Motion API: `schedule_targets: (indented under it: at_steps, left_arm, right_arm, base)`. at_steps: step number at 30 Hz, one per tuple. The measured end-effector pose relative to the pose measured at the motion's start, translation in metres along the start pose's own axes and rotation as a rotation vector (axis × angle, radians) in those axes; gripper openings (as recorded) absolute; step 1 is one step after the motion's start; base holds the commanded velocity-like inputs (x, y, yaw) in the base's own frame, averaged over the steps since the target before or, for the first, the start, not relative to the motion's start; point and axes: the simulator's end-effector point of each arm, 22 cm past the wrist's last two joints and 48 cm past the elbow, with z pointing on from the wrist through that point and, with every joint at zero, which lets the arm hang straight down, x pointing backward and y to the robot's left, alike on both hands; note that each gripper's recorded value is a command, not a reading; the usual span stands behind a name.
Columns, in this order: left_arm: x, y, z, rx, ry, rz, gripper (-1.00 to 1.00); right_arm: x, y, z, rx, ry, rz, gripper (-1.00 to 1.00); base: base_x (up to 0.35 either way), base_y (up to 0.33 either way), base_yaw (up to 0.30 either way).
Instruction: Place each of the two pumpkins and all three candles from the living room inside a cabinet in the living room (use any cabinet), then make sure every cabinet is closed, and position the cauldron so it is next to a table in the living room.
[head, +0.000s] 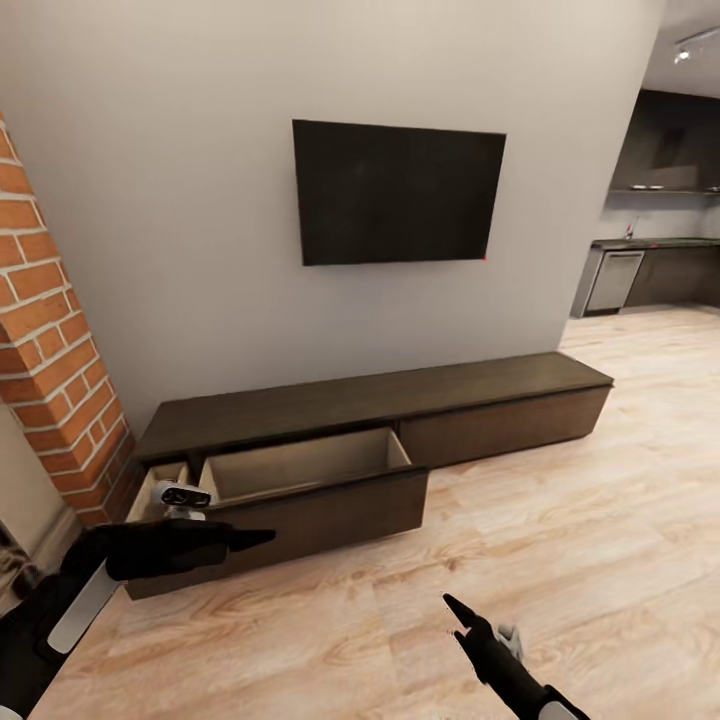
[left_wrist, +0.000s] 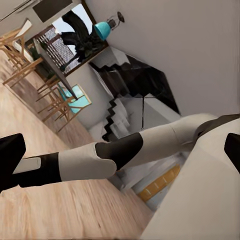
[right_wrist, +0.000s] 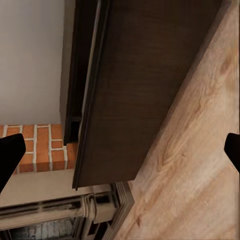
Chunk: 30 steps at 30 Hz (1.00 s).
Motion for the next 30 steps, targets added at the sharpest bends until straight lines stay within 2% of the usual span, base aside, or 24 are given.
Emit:
schedule_targets:
  at_steps: [18,30]
  left_arm:
    - [-0.025,-0.027,0.011,0.0,0.0,0.002,1.0]
    - [-0.025,-0.03,0.012,0.001,0.001,0.011,1.0]
  right_arm:
    - [-0.009,0.031,-0.01,0.011,-0.006,-0.004,1.0]
    - [-0.01,0.034,-0.01,0.006,-0.009,-0.006,1.0]
  base:
    - [0.0,0.0,-0.289]
    - [0.037,-0.001,-0.289]
